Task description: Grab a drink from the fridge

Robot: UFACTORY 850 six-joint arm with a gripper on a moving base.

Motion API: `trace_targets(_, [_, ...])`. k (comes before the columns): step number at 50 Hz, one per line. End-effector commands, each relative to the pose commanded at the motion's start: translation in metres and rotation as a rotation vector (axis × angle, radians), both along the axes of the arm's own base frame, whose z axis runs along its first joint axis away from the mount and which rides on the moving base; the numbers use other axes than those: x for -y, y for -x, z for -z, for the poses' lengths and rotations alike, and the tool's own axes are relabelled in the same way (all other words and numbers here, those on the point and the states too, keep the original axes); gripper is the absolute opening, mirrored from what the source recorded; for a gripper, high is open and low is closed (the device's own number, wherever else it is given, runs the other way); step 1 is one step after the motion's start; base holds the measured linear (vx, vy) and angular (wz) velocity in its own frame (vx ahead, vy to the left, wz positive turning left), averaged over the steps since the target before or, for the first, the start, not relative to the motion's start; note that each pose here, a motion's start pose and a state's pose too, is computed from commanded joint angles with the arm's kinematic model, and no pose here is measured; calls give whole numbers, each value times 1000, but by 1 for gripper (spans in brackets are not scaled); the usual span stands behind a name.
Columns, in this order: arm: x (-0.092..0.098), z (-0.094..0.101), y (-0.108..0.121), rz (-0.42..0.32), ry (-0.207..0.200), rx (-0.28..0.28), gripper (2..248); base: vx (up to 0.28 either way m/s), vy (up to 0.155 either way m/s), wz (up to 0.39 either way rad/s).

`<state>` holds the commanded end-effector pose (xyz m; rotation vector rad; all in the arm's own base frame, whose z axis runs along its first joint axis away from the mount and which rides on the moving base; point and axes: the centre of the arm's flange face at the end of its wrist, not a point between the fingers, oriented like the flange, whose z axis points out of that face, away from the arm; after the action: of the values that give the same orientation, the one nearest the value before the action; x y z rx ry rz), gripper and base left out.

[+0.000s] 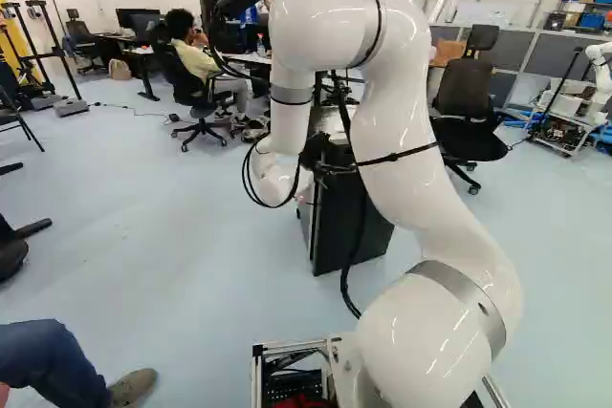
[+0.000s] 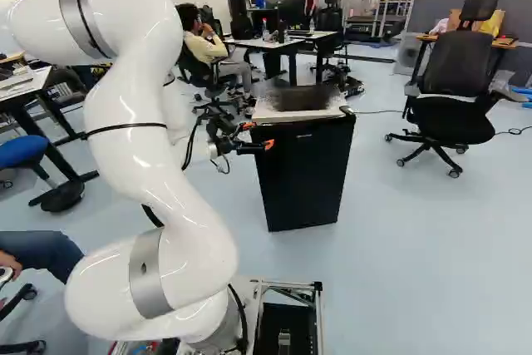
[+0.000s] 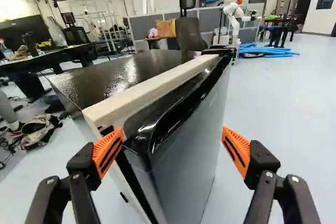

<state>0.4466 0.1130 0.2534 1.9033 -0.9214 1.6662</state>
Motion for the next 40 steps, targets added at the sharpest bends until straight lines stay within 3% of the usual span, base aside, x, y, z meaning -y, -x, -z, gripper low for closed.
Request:
trace_targets(17, [2,-1,28,11,4,-35,247,0,0,0])
trace_targets(40, [8,-1,49,60,10,-56,247,0,0,0])
